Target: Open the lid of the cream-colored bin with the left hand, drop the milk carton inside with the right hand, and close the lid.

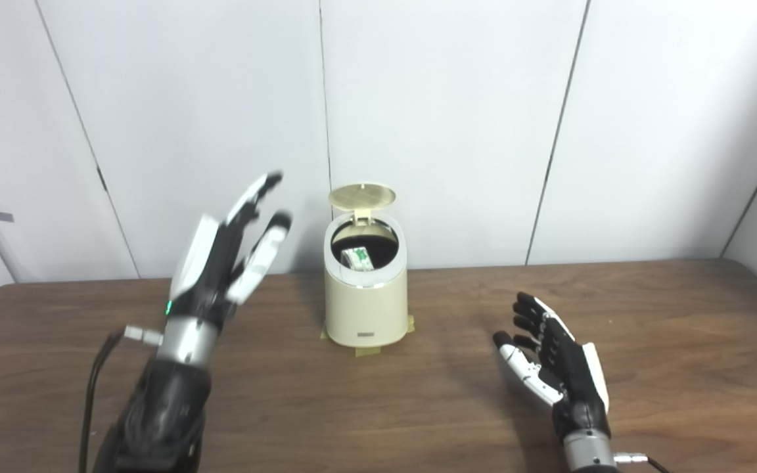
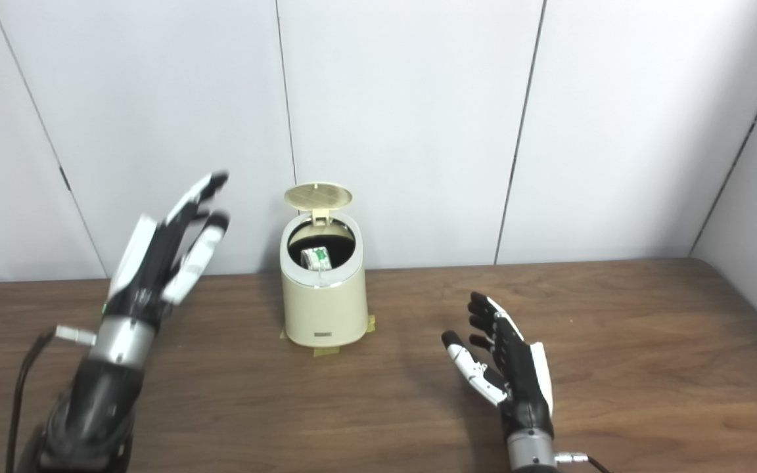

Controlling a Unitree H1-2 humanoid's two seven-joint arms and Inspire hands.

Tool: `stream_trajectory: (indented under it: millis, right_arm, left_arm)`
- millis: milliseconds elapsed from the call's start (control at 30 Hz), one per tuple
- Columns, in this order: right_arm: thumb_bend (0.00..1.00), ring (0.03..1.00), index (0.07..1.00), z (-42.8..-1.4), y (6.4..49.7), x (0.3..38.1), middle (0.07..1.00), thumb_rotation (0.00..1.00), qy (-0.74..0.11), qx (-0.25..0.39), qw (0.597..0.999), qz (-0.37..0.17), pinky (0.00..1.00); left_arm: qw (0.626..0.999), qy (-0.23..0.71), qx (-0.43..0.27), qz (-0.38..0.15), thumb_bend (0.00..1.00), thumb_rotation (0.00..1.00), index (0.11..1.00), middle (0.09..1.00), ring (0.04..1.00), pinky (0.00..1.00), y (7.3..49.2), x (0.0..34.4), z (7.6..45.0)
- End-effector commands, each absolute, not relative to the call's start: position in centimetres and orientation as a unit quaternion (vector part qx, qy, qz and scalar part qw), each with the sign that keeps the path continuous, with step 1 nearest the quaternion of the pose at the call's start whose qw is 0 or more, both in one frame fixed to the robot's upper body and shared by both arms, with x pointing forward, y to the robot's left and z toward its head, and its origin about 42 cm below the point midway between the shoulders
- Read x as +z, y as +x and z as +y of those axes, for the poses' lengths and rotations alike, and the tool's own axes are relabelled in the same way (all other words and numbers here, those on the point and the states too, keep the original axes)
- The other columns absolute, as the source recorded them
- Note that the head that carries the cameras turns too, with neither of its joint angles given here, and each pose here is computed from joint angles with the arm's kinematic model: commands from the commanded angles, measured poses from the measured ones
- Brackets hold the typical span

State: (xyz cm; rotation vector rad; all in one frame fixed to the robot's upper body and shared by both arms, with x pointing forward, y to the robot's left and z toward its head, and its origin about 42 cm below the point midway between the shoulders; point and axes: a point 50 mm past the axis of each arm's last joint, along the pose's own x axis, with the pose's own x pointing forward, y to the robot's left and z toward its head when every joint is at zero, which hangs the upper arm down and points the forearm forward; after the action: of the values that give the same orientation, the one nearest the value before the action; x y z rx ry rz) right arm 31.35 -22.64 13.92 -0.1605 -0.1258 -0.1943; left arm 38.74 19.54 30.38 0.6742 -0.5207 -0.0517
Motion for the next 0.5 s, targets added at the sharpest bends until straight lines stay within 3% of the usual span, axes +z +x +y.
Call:
stream_trajectory:
  millis: [0,233,467]
  right_arm:
    - [0.26,0.823,0.831,-22.3,31.9,16.0,0.832,0.36,-0.076,-0.093,0.987,-0.103,0.75]
    - [0.26,0.818,0.819,-22.0,31.7,15.9,0.820,0.37,-0.082,-0.093,0.987,-0.099,0.74]
    - [0.25,0.817,0.817,-21.8,31.6,15.8,0.820,0.35,-0.078,-0.092,0.988,-0.096,0.74]
  left_arm:
    - [0.885,0.357,-0.008,-0.299,0.63,1.00,0.922,0.939,0.932,0.86,39.3,34.9,18.5]
    - [0.844,0.437,0.009,-0.311,0.75,1.00,0.925,0.960,0.995,0.95,41.0,39.9,16.1]
    - [0.803,0.524,-0.005,-0.284,0.83,1.00,0.793,0.864,1.000,1.00,43.1,41.7,13.9]
